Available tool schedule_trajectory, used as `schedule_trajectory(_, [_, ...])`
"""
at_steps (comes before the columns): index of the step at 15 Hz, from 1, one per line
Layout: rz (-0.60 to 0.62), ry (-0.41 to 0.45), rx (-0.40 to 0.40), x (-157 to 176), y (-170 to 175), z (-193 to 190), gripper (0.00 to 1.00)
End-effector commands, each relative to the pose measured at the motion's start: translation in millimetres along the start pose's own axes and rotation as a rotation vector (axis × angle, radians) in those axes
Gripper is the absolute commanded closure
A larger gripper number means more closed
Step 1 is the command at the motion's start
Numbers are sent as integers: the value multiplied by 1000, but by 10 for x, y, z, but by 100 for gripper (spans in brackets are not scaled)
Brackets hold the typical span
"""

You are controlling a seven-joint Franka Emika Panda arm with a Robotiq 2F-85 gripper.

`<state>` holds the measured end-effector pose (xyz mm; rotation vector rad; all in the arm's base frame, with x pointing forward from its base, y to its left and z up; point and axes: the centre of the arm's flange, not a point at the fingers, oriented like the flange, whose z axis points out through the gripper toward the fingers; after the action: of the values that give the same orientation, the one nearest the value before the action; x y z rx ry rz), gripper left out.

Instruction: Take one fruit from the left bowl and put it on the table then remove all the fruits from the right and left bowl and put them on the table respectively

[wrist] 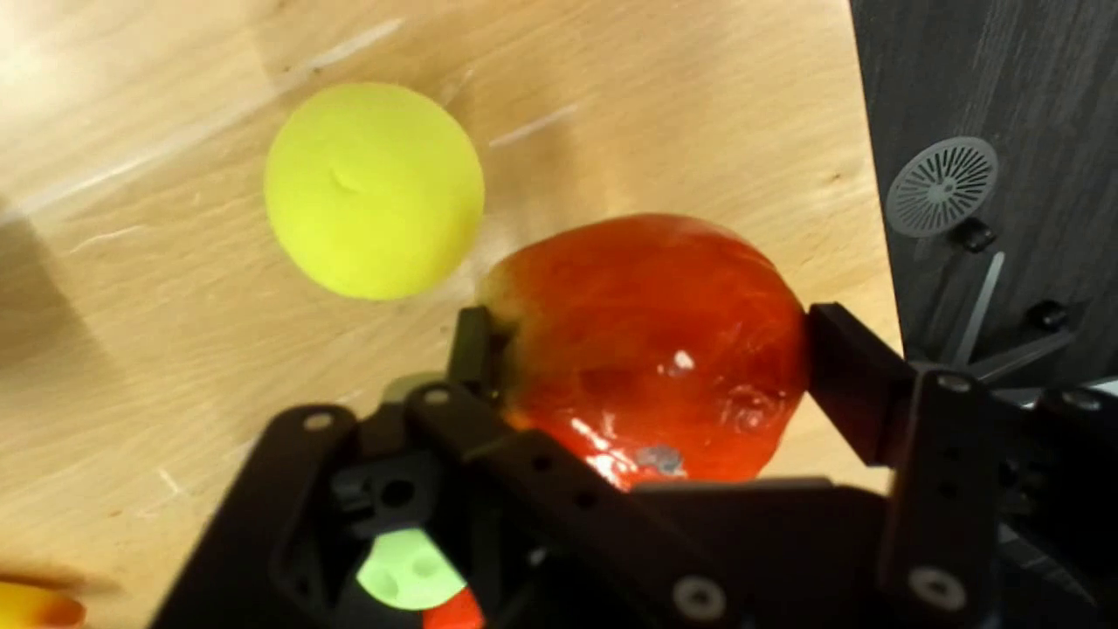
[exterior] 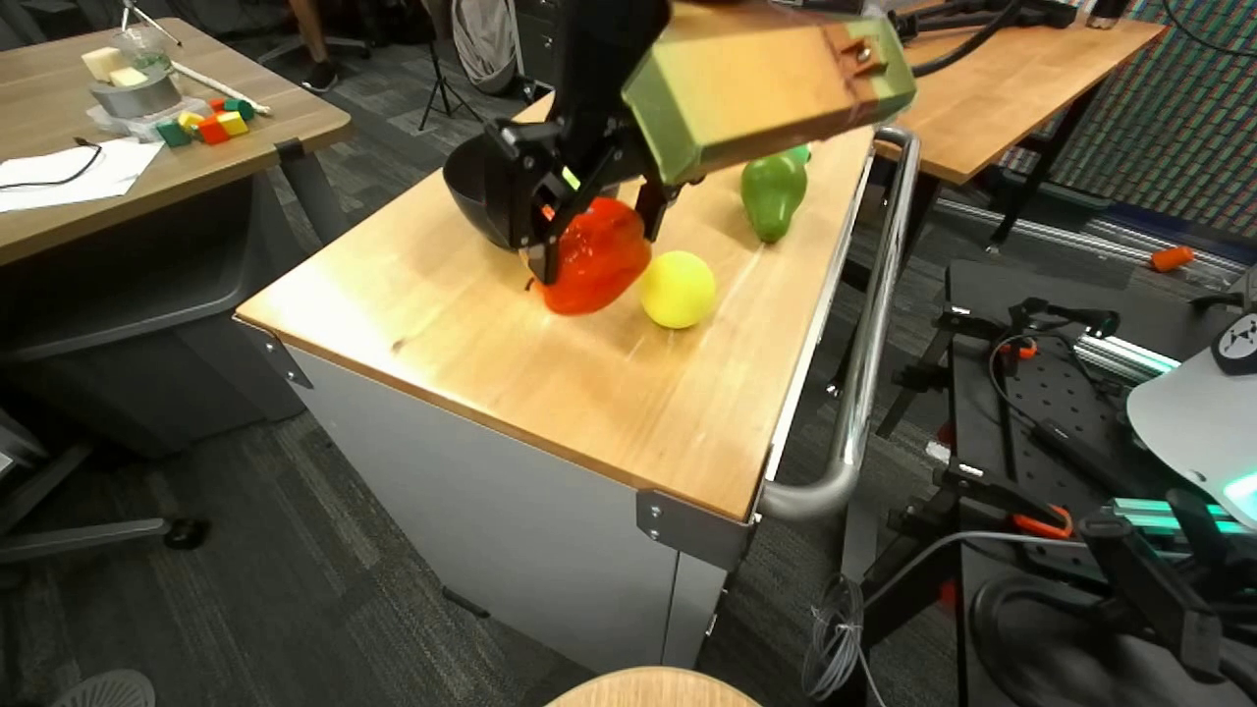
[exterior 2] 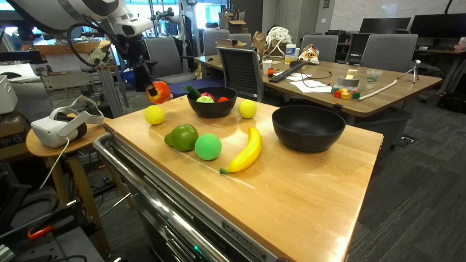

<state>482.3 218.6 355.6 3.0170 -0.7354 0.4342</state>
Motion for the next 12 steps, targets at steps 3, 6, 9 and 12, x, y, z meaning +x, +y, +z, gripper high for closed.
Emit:
schedule_trajectory(3, [-64,3,37,-12,-245,427,39])
schedule_trajectory(6, [-69,0,47,43,-344,378,4])
schedule_trajectory(9, [-85,24,46,104,-428,206,0])
schedule_trajectory(12, [-70,65,42,303,-485,-105,0])
